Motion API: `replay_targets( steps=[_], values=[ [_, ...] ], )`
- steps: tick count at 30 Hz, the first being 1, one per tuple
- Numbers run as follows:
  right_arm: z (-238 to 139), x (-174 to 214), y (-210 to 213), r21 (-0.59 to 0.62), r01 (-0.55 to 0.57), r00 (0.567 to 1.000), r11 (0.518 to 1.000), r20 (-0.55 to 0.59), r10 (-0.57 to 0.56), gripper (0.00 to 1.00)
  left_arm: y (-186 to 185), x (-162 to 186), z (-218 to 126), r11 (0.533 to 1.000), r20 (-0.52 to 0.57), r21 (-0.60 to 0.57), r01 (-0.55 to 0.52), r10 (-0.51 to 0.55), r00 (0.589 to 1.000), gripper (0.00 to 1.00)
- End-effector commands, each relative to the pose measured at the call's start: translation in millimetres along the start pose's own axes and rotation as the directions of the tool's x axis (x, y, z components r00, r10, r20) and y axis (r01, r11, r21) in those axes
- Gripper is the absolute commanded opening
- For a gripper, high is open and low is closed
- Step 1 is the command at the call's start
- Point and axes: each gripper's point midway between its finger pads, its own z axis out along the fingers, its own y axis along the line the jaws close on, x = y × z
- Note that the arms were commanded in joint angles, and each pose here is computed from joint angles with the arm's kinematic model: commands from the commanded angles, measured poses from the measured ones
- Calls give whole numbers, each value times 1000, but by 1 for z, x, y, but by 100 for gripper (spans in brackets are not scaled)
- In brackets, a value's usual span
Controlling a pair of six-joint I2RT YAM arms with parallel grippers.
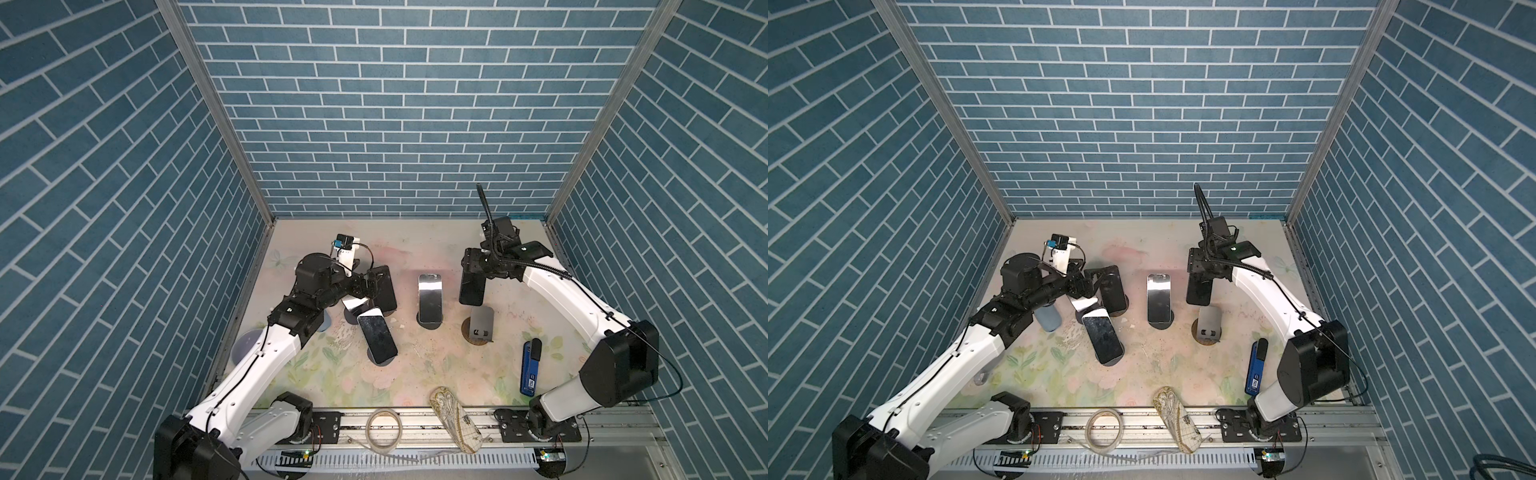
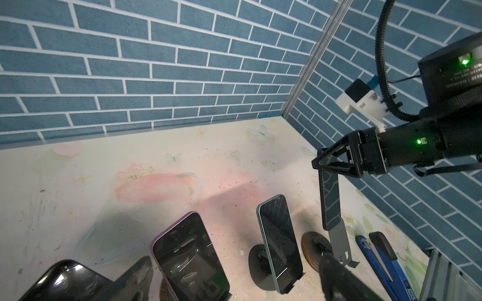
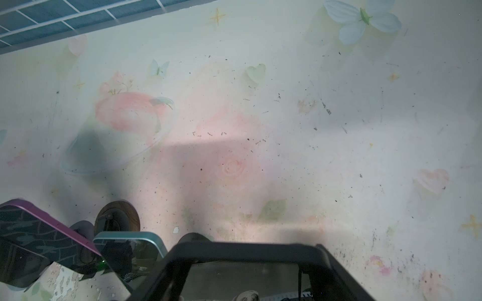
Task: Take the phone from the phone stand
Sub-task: 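Lift the black phone up off its stand with the right gripper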
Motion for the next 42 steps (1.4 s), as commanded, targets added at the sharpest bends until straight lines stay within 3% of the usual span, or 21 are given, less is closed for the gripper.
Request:
replay_targets(
  steps=[1, 15, 42],
  values=[
    [-7, -30, 7, -36, 4, 998, 999, 66, -1, 42, -5, 3, 3, 998, -14, -18, -65, 64, 998, 100],
    [43, -43, -2, -17, 1, 1000, 1000, 17, -1, 41, -27, 5, 24, 994, -11, 86, -67, 69, 998, 100],
    [119, -44, 13, -59, 26, 996, 998, -85, -31, 40, -19, 5, 21, 996, -20, 35, -76, 77, 997, 100]
  ],
)
